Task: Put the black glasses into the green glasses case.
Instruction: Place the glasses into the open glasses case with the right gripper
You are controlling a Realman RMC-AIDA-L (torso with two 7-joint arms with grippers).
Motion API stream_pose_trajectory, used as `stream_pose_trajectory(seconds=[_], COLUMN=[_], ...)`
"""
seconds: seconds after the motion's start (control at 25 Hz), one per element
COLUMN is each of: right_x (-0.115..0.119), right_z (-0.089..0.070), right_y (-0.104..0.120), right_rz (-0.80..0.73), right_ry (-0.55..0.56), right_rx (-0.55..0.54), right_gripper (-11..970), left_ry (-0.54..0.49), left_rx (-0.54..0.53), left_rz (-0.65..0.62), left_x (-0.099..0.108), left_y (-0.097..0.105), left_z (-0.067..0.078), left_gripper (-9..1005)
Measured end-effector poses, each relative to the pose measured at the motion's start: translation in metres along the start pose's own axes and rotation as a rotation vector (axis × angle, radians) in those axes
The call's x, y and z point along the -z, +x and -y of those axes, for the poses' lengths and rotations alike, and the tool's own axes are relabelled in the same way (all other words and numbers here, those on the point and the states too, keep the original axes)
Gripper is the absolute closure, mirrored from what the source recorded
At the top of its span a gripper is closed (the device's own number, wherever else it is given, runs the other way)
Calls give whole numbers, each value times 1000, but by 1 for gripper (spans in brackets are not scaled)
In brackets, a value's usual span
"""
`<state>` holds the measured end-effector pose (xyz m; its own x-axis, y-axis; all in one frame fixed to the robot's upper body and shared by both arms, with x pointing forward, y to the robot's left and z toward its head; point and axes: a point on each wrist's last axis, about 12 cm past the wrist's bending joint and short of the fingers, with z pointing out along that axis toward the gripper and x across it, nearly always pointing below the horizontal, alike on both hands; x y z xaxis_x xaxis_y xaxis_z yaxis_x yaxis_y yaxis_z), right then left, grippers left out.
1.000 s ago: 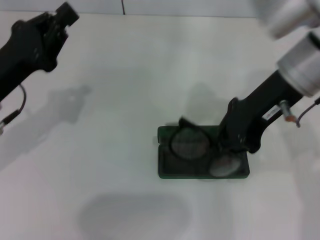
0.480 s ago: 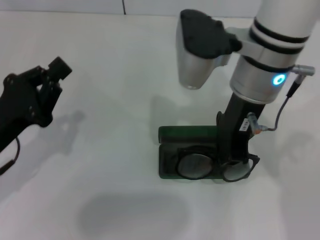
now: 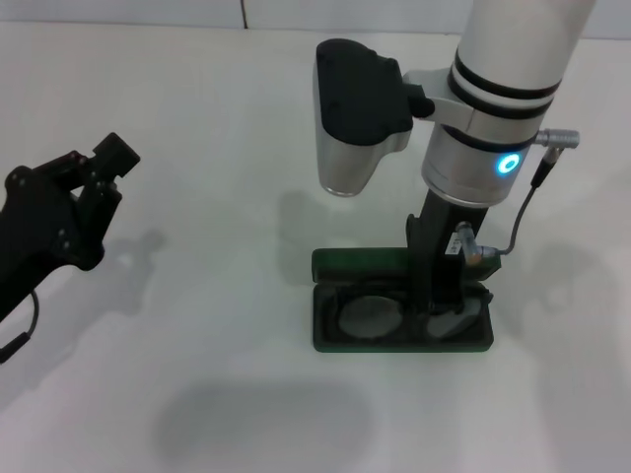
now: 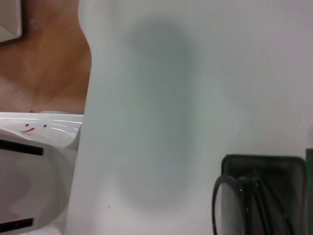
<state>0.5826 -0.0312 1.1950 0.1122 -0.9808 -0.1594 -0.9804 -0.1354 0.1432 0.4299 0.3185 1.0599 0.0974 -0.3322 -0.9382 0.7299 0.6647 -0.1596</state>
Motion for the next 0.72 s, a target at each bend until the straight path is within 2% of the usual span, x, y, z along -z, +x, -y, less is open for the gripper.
stream_pose_trajectory(seconds=[0.72], right_x=[-11], right_z=[4], right_y=[2], right_rz=[-21], right_ry=[25], right_rx=[-13], right_gripper=[906], left_ry=[32], left_rx=[18], left_rz=[-12], left_x=[-6], left_y=[4], left_z=[2], left_gripper=[965])
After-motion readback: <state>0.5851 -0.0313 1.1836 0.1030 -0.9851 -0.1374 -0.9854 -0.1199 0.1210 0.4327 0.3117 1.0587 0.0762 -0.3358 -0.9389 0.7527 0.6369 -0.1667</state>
